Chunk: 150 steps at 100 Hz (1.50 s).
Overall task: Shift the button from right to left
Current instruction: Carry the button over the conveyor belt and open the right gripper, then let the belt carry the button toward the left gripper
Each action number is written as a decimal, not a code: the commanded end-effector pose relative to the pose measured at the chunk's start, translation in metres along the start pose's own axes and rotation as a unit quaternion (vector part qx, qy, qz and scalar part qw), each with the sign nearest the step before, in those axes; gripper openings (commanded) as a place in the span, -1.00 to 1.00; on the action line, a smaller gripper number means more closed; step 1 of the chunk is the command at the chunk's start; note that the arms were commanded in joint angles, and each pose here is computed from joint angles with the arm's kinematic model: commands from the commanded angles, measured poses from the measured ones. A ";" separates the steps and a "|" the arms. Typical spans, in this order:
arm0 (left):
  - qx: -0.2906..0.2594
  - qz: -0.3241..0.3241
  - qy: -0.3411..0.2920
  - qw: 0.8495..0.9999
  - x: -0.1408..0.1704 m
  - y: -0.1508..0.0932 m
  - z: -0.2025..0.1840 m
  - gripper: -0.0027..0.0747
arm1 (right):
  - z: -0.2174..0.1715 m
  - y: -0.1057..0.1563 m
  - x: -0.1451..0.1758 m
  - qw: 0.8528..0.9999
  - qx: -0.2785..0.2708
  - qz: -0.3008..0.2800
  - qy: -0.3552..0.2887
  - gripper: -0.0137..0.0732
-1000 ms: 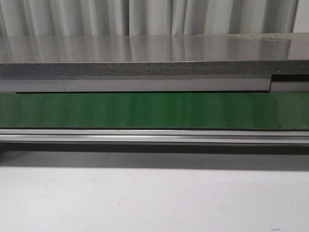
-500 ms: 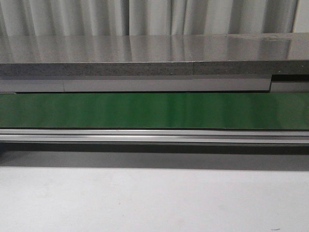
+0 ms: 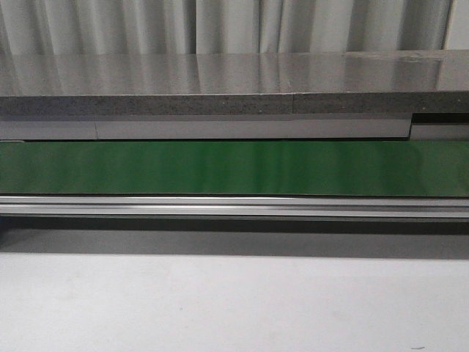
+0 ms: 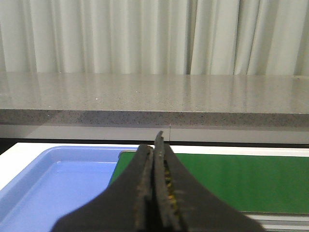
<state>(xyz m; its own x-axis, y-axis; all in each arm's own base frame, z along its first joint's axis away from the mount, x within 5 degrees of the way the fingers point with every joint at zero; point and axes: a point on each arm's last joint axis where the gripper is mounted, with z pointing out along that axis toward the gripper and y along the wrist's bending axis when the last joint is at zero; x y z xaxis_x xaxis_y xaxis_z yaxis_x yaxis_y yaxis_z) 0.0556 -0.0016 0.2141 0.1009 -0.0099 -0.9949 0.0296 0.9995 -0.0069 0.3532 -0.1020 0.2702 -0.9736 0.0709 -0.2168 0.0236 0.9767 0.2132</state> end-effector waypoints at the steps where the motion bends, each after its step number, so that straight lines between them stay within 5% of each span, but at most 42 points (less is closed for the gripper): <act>1: -0.002 -0.005 -0.034 0.999 0.005 0.000 -0.002 -0.98 | -0.043 0.018 0.010 0.999 -0.015 -0.010 -0.031 -0.05; 19: -0.002 -0.005 -0.034 0.999 0.005 0.000 -0.002 -0.98 | -0.073 0.032 0.019 0.997 -0.012 -0.019 -0.079 -0.86; 47: -0.002 -0.005 -0.034 0.999 0.005 0.000 -0.002 -0.98 | -0.111 0.062 0.045 0.976 -0.047 -0.009 -0.210 -0.82; 69: -0.002 -0.005 -0.034 0.999 0.005 0.000 -0.002 -0.98 | -0.127 0.085 0.091 0.936 -0.008 -0.011 -0.353 -0.82; 99: -0.002 -0.005 -0.034 0.999 0.005 0.000 -0.002 -0.98 | -0.113 0.120 0.139 0.898 -0.015 -0.073 -0.434 -0.82; 150: -0.002 -0.005 -0.034 0.999 0.005 0.000 -0.002 -0.98 | -0.096 0.111 0.217 0.819 0.019 -0.065 -0.570 -0.82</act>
<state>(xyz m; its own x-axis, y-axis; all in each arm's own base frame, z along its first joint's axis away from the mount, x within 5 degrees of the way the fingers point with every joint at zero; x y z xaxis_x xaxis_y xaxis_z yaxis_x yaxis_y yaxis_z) 0.0556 -0.0016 0.2141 0.1009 -0.0099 -0.9949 0.0296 0.9995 -0.0069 0.1338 0.0066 0.3289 -0.2744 0.0863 -0.9577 -0.0741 0.9911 0.1106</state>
